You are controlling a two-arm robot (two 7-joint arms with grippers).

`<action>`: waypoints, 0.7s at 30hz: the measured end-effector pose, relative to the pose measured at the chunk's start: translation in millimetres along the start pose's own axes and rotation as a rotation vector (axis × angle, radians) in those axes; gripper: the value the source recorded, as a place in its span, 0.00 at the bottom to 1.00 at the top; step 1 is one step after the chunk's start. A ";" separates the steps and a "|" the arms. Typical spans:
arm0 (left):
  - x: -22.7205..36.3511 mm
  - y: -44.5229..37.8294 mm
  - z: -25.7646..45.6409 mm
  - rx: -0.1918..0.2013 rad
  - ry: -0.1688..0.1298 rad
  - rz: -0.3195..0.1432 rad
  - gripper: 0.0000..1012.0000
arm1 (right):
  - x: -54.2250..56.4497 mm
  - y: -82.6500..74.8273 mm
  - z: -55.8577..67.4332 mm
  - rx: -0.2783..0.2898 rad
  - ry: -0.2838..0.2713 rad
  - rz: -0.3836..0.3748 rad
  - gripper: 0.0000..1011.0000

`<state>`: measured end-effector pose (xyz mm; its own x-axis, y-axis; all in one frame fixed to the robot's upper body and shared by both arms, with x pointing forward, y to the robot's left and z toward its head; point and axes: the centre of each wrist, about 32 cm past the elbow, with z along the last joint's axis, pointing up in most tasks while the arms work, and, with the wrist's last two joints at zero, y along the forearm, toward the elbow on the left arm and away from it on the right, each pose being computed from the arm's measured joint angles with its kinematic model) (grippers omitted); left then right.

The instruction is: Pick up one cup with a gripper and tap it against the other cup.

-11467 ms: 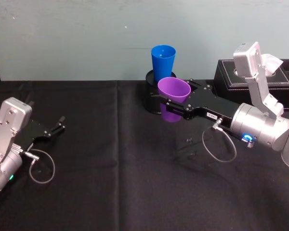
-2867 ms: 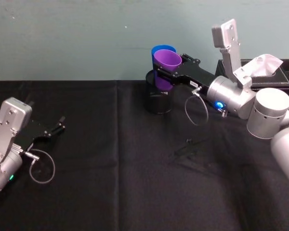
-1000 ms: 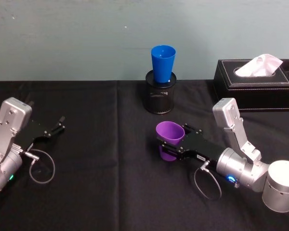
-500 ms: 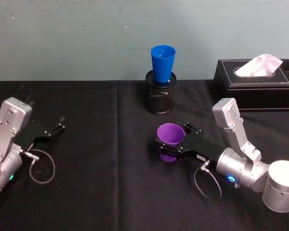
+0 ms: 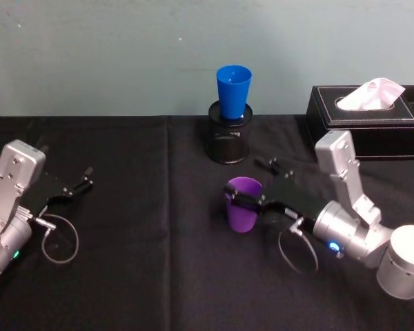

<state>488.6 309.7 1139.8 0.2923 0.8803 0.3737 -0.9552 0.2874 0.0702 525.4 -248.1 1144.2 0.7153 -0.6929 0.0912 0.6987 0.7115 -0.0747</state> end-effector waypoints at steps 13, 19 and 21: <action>0.0 0.0 0.0 0.000 0.000 0.000 0.99 | -3.8 -1.9 15.9 0.048 -0.027 -0.293 0.99; 0.0 0.0 0.0 0.000 0.000 0.000 0.99 | -9.4 0.2 11.2 -0.021 -0.024 -0.426 0.99; 0.0 0.0 0.0 0.000 0.000 0.000 0.99 | -10.0 0.5 8.4 -0.042 -0.025 -0.463 0.99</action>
<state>488.6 309.7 1139.8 0.2923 0.8803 0.3737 -0.9552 0.2874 0.0702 518.4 -239.8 1151.5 0.3281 -0.9329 0.1482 0.9446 0.3226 -0.0606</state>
